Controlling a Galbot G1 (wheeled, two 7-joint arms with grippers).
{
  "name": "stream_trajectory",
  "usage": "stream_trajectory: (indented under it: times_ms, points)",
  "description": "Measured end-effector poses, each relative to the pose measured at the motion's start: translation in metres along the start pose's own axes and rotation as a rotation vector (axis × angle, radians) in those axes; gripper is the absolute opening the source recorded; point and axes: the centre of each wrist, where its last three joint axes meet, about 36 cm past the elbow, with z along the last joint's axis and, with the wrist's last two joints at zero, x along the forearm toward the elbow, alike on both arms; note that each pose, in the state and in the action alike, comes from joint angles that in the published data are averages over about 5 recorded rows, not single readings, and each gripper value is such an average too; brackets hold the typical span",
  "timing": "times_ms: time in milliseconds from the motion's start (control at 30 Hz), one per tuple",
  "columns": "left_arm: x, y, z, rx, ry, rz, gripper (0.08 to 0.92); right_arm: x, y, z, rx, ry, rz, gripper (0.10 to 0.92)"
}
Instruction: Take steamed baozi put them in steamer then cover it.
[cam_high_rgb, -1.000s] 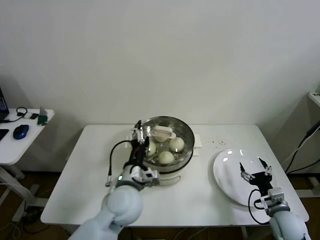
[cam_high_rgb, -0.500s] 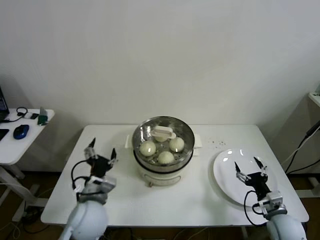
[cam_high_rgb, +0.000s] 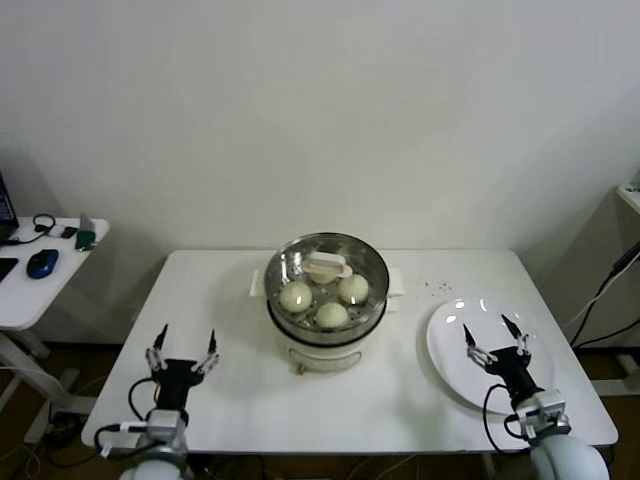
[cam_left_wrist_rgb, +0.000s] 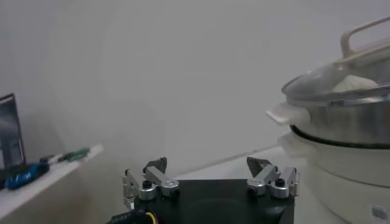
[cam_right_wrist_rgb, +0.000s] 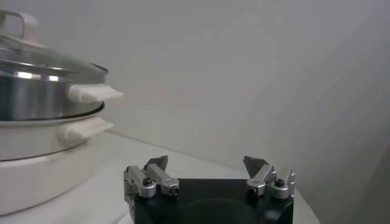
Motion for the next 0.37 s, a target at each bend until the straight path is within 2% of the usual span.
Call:
stream_trajectory:
  times_ms: [367]
  points:
    - [0.013, 0.0, 0.024, 0.083, -0.019, -0.006, 0.823, 0.001, 0.005, 0.006, -0.018, -0.013, -0.021, 0.823]
